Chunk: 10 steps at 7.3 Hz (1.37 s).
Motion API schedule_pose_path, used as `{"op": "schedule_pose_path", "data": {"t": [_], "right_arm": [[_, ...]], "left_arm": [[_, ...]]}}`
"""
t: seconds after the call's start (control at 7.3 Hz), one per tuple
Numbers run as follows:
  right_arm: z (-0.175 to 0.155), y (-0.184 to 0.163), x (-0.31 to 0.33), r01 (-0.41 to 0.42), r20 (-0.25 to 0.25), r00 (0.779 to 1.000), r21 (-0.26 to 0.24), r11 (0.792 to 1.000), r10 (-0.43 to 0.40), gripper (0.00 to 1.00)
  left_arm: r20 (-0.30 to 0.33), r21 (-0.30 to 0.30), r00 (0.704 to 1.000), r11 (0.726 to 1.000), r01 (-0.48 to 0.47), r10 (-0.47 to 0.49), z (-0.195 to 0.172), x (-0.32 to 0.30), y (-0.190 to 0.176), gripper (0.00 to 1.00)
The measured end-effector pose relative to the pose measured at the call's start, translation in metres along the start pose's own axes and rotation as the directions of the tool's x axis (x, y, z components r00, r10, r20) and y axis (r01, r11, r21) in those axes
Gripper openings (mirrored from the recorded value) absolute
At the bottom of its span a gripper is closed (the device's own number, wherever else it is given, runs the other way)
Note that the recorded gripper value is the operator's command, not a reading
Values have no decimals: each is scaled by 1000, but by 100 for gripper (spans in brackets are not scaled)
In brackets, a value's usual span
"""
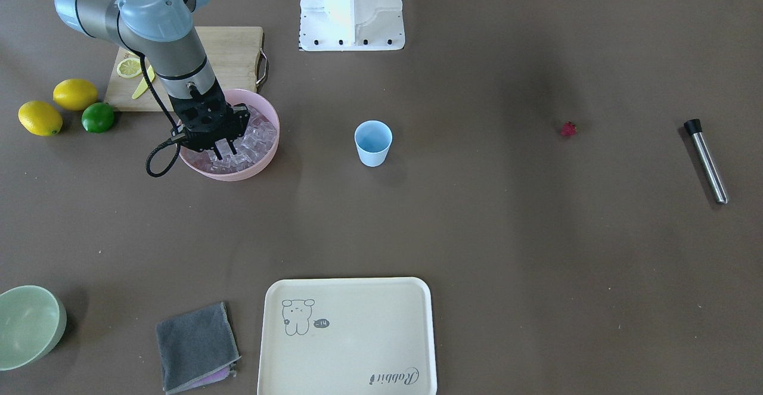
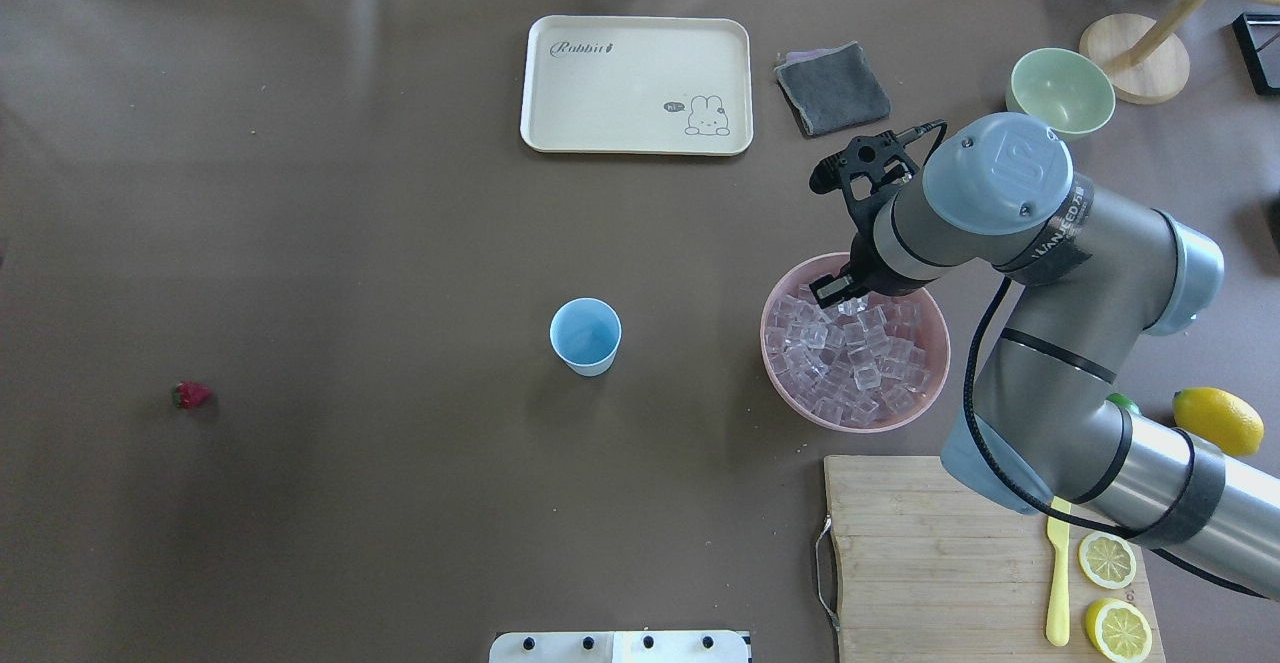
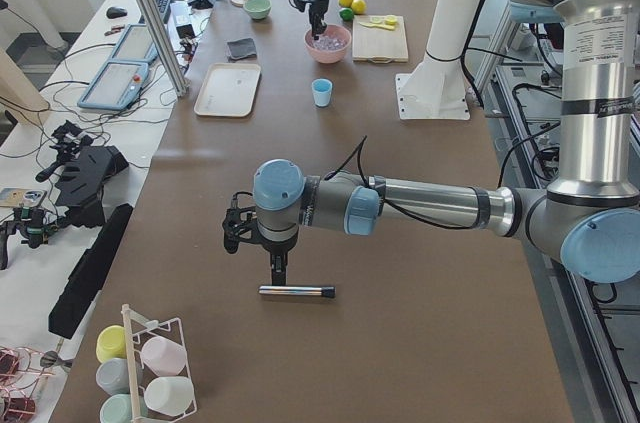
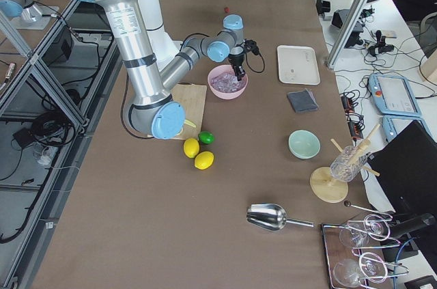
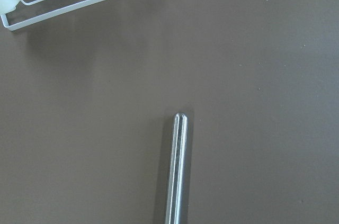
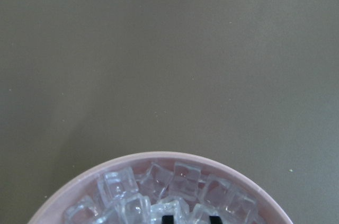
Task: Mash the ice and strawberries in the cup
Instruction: 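Carry the ice cube with the right gripper over the light-blue cup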
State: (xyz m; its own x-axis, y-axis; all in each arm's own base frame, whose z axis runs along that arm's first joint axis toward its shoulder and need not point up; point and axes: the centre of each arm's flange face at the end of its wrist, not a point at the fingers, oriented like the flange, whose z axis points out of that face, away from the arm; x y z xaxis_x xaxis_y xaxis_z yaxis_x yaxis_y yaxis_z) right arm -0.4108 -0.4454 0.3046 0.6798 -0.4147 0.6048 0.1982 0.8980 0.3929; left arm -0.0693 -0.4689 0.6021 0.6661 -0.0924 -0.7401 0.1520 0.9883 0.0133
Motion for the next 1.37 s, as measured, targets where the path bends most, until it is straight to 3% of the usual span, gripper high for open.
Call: {"op": "schedule_pose_path", "data": {"t": [0.27, 0.69, 1.1, 1.37], "right_arm": [[-20, -23, -20, -38, 5, 999, 4, 999, 38, 28], [-48, -62, -91, -164, 50, 985, 12, 986, 163, 28], [-45, -108, -179, -262, 72, 963, 4, 965, 261, 28], [-35, -101, -223, -276, 71, 959, 5, 961, 275, 28]], "left_arm": [[0, 0, 1000, 1000, 0, 0, 0, 0, 0, 99], [0, 0, 1000, 1000, 0, 0, 0, 0, 0, 99], [1, -5, 1000, 1000, 9, -9, 0, -1, 0, 99], [2, -8, 1000, 1000, 13, -13, -1, -1, 0, 99]]}}
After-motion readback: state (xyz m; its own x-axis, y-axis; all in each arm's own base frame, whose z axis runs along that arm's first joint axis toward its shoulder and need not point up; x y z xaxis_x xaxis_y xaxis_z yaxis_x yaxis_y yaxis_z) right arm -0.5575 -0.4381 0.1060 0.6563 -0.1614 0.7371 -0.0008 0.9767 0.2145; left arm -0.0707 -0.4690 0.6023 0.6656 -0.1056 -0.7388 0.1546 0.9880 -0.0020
